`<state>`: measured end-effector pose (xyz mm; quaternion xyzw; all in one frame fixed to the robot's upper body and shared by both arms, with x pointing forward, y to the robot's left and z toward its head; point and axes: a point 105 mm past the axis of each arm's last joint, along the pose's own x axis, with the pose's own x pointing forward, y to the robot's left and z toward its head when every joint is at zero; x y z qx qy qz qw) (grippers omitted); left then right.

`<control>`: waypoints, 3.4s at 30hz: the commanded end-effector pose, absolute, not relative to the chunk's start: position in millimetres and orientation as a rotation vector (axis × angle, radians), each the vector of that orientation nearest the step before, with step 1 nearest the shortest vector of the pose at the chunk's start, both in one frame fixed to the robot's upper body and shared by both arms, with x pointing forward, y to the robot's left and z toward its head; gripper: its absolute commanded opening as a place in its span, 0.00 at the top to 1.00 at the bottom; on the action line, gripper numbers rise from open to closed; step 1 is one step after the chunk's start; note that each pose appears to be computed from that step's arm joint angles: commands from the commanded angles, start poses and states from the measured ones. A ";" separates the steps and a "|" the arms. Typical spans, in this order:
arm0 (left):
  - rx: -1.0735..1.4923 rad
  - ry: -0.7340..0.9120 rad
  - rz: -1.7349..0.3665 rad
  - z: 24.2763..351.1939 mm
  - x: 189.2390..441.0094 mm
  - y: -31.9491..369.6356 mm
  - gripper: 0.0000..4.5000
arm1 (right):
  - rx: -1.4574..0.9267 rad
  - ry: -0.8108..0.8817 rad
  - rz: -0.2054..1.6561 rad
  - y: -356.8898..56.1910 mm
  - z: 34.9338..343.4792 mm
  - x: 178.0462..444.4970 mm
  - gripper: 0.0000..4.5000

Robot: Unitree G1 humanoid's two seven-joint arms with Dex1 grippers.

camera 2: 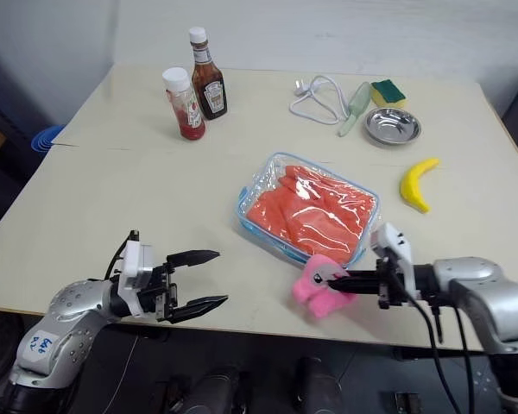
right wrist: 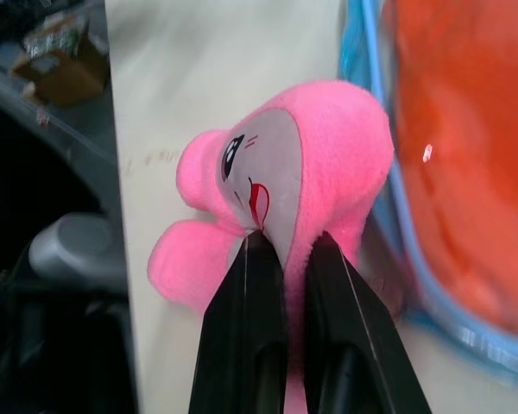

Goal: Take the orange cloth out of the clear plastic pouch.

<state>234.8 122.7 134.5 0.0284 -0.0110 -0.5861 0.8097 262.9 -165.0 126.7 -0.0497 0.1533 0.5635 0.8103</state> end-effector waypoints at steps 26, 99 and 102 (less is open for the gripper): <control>-0.061 0.142 -1.370 152.2 251.2 99.3 0.00 | -0.805 0.110 1.234 -206.9 166.9 288.0 0.01; 0.590 -0.114 -0.996 194.6 343.9 215.0 0.35 | -0.600 0.106 1.190 -235.3 173.8 253.7 0.00; 0.702 -0.182 -1.109 193.0 342.3 186.1 0.18 | -0.565 0.073 1.190 -215.6 170.8 245.4 0.00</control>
